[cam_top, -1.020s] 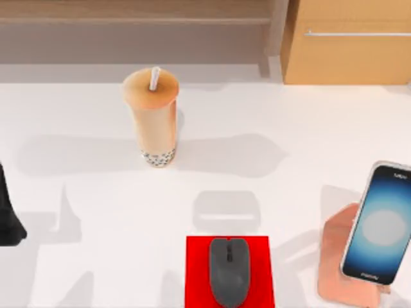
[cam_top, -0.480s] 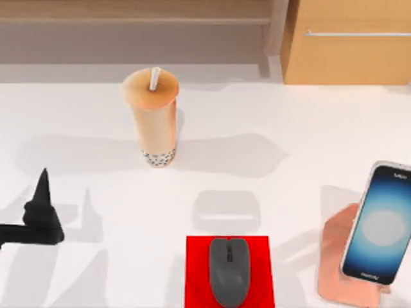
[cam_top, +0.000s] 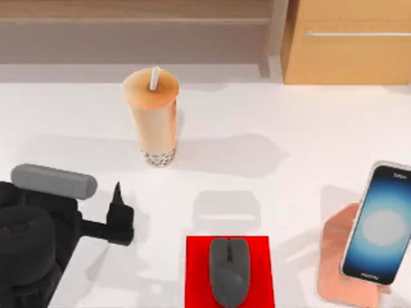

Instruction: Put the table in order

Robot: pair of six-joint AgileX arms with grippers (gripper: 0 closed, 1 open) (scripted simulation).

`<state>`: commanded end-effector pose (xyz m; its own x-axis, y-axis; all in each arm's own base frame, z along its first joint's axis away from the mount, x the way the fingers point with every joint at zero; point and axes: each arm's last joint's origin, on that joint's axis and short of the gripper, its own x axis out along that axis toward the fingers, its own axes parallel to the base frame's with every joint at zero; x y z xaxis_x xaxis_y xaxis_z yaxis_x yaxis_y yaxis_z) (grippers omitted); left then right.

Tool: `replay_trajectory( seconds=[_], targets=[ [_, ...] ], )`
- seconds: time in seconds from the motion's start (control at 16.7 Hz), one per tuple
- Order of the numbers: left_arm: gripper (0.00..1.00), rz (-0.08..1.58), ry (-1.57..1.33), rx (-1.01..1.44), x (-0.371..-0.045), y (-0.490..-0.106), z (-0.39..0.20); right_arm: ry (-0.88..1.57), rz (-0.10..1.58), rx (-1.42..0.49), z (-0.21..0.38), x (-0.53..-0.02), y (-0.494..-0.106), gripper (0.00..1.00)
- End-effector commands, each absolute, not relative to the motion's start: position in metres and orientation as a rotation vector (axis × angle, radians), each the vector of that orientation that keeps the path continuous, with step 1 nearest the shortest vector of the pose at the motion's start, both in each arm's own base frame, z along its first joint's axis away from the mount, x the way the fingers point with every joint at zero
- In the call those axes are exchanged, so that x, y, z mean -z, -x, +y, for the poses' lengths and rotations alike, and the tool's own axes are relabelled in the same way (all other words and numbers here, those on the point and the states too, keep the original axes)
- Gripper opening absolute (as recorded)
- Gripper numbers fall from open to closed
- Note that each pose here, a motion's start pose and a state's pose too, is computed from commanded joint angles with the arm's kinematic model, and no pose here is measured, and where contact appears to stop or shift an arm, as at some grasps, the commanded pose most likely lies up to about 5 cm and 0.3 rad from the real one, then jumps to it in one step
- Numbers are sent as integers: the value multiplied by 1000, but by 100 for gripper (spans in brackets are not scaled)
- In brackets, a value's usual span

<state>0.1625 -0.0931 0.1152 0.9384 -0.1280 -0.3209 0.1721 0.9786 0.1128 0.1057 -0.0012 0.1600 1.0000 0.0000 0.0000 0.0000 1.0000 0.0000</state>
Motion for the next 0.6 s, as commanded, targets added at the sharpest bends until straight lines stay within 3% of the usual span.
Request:
replay_trajectory(
  seconds=[0.6],
  targets=[
    [100, 73, -40, 84, -86, -231, -183, 0, 0, 0, -1, -160, -106, 100]
  ],
)
